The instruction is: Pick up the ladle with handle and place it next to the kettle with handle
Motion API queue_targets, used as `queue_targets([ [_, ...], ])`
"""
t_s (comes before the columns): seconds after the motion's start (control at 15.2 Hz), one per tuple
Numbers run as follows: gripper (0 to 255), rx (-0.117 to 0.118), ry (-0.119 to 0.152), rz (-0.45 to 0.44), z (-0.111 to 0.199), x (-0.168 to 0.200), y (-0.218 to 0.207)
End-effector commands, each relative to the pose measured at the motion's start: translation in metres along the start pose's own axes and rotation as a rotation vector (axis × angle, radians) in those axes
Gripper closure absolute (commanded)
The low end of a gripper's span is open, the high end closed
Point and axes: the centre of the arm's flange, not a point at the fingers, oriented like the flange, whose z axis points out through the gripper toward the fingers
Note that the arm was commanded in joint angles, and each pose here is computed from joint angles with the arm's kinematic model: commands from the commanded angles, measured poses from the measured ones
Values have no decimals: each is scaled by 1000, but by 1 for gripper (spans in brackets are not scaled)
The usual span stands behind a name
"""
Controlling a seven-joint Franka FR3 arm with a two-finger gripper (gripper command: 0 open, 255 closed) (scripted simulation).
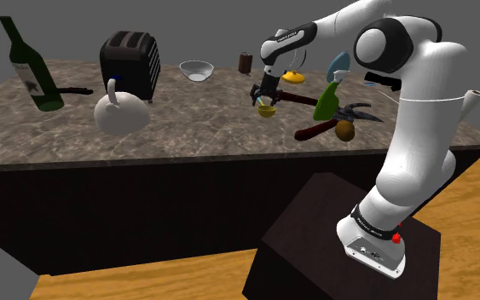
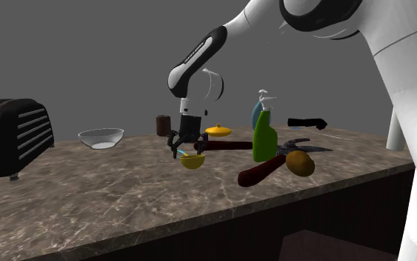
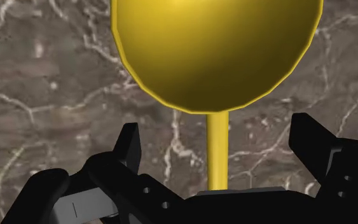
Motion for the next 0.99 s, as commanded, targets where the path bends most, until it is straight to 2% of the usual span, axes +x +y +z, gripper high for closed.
queue_targets([
  [0.0, 0, 0, 1, 0, 2, 0, 0],
  [0.33, 0, 0, 1, 0, 2, 0, 0],
  [0.4, 255, 0, 1, 0, 2, 0, 0],
  [0.92, 255, 0, 1, 0, 2, 0, 0],
])
